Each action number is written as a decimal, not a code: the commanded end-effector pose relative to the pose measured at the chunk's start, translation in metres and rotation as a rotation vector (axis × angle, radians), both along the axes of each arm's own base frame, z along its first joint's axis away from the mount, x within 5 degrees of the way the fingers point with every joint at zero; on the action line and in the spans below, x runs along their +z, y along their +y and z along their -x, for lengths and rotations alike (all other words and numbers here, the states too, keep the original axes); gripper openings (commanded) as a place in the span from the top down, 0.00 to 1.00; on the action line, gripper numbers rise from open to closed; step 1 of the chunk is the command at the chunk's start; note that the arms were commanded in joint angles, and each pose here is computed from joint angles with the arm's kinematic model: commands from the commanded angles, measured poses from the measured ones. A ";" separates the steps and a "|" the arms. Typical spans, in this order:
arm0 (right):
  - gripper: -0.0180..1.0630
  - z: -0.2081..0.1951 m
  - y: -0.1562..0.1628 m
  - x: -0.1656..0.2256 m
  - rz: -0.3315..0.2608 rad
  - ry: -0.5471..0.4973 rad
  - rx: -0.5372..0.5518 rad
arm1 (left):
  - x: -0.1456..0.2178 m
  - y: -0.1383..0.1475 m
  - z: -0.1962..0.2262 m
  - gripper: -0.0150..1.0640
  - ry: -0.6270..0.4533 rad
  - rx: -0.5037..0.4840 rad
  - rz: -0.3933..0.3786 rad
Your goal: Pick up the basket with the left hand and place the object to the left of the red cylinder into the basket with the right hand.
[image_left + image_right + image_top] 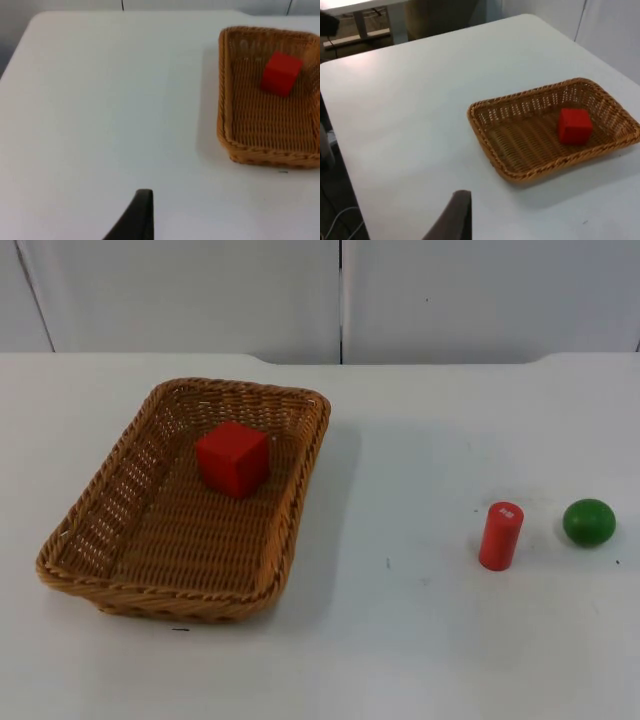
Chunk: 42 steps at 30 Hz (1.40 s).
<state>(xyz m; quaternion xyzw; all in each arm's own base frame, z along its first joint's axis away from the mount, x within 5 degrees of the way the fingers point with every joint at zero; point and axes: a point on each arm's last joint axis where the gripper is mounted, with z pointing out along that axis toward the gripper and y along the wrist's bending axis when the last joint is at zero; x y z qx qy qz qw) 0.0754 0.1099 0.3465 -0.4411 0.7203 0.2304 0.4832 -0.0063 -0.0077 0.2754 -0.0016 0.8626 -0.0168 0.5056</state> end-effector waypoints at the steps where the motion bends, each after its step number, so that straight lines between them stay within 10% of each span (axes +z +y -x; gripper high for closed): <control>1: 0.11 0.003 -0.005 -0.002 0.022 0.008 0.000 | -0.001 0.001 -0.002 0.04 -0.021 0.004 0.003; 10: 0.11 0.022 -0.032 -0.010 0.085 0.000 0.003 | -0.001 0.001 -0.002 0.04 -0.019 0.007 0.002; 42: 0.11 0.079 -0.118 -0.059 -0.071 0.078 -0.145 | -0.001 0.001 -0.002 0.01 -0.019 0.009 0.002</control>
